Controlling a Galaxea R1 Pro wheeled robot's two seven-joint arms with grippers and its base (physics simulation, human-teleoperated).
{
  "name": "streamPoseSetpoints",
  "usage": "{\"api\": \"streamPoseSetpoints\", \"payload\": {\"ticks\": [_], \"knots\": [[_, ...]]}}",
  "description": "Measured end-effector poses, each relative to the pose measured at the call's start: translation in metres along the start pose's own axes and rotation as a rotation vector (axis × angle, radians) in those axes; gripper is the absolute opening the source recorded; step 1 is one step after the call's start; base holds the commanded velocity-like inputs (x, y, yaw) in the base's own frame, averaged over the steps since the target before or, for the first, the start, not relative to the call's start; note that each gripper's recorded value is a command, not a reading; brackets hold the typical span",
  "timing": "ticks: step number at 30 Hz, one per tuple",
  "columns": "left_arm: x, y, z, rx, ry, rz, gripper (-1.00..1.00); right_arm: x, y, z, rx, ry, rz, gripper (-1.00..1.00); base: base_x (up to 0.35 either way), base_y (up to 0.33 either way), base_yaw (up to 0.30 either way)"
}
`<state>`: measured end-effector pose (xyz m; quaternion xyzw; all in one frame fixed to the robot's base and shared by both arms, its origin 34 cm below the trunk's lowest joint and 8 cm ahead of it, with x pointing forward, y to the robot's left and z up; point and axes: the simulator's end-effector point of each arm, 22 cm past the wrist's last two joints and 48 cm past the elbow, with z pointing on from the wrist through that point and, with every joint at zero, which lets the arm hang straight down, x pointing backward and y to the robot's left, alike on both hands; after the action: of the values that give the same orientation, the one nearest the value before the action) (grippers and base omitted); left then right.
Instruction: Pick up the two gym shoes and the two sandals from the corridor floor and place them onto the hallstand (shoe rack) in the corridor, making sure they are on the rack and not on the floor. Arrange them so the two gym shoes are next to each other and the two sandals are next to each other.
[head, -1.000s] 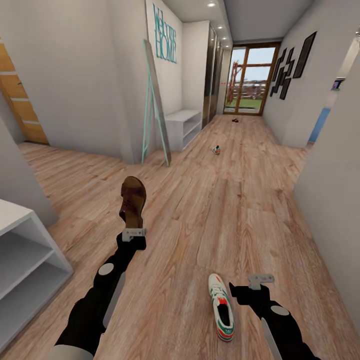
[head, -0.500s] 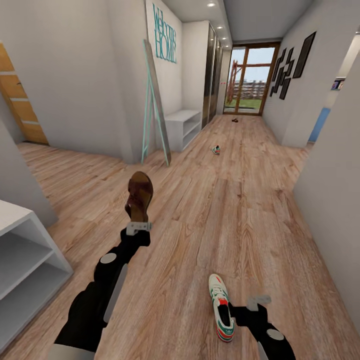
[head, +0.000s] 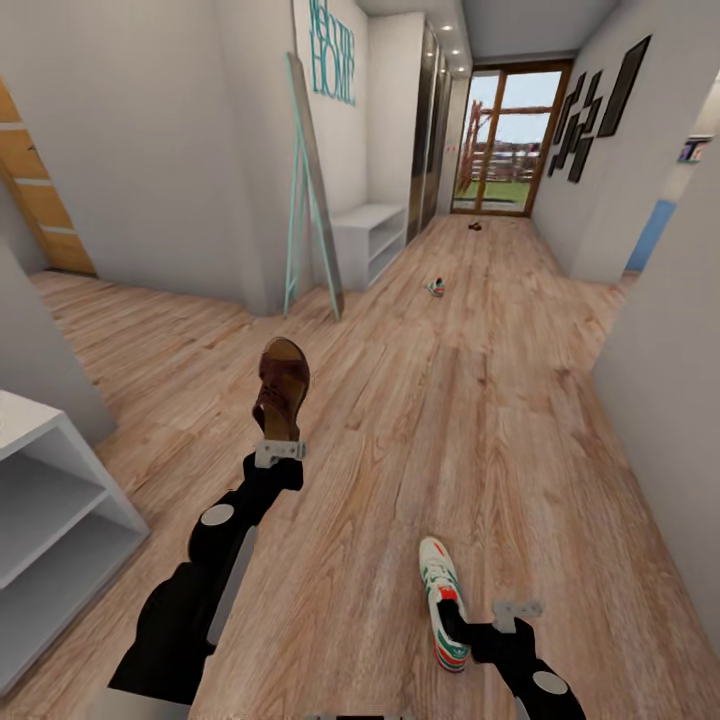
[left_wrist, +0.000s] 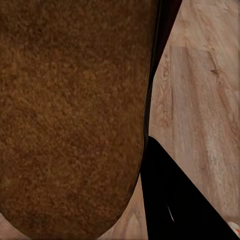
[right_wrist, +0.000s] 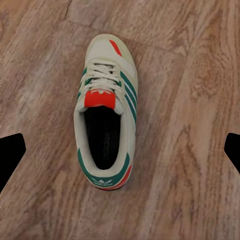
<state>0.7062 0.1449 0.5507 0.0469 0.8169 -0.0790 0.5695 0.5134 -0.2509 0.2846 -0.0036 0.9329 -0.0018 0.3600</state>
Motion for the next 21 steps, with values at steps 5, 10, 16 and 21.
{"api": "streamPoseSetpoints", "payload": {"ticks": [5,10,16,21], "knots": [[0.016,-0.013,0.007,0.027,0.026,0.012,-1.00,0.012,0.000,0.005,0.000,0.024,0.000,1.00,0.000,0.000,0.152],[0.032,-0.017,0.013,0.036,0.051,0.012,-1.00,0.024,0.000,0.009,-0.001,0.051,0.000,1.00,0.000,0.000,0.163],[0.044,-0.016,0.019,0.037,0.068,0.007,-1.00,0.039,0.000,0.014,0.000,0.081,0.001,1.00,0.000,0.000,0.124],[0.057,-0.015,0.024,0.037,0.088,0.002,-1.00,0.050,-0.001,0.017,0.000,0.104,0.003,1.00,0.000,0.000,-0.018]]}}
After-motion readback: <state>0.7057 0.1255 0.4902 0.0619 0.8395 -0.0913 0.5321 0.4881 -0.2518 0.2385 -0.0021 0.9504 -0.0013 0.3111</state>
